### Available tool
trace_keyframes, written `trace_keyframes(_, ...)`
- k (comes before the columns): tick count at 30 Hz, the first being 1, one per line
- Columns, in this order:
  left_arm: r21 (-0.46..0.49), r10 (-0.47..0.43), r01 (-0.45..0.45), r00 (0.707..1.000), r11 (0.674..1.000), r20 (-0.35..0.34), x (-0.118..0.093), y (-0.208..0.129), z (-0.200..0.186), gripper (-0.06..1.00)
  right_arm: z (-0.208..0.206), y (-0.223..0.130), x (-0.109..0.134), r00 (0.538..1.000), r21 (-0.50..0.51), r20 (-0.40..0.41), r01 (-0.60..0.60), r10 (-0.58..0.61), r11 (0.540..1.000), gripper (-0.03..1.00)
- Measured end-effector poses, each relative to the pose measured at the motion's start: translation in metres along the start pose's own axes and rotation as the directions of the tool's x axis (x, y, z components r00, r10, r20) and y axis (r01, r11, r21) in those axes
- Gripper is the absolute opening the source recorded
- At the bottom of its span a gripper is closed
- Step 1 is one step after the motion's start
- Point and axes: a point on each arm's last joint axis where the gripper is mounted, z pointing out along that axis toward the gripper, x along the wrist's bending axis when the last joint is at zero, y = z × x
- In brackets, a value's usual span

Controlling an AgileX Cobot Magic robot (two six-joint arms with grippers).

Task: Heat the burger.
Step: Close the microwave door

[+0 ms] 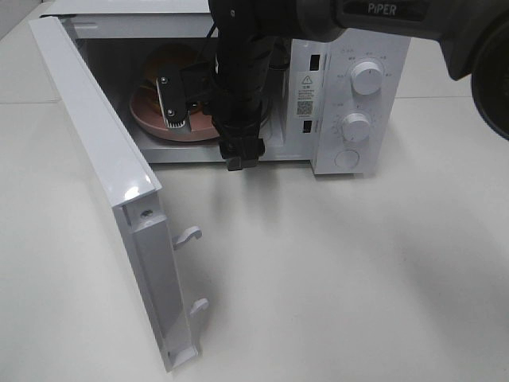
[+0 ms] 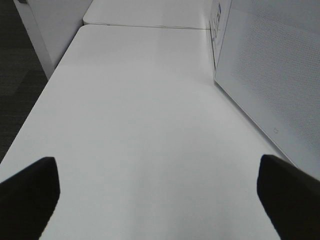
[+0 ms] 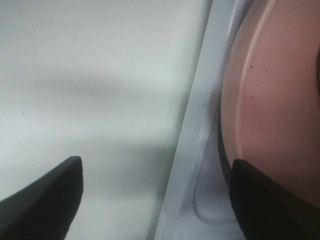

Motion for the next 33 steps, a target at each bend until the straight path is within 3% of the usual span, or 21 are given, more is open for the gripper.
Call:
trace_keyframes(8, 0.0, 0.0, 0.0, 1.0, 1.0, 0.0, 0.0, 0.0, 0.0, 1.0, -0.01, -0.002, 0.004, 0.998, 0.013, -0.053, -0.011, 0.012, 1.0, 0.77)
trace_keyframes(17, 0.0, 0.0, 0.0, 1.0, 1.0, 0.0, 0.0, 0.0, 0.0, 1.0, -0.026, -0.007, 0.01, 0.998, 0.011, -0.057, -0.013, 0.014, 1.0, 0.77)
trace_keyframes(24, 0.0, 0.0, 0.0, 1.0, 1.0, 0.0, 0.0, 0.0, 0.0, 1.0, -0.046, -0.024, 0.039, 0.993, 0.034, -0.114, -0.009, 0.013, 0.999, 0.77)
trace_keyframes(33, 0.0, 0.0, 0.0, 1.0, 1.0, 0.0, 0.0, 0.0, 0.0, 1.0, -0.071, -0.041, 0.068, 0.992, 0.05, -0.121, -0.039, 0.045, 0.998, 0.77)
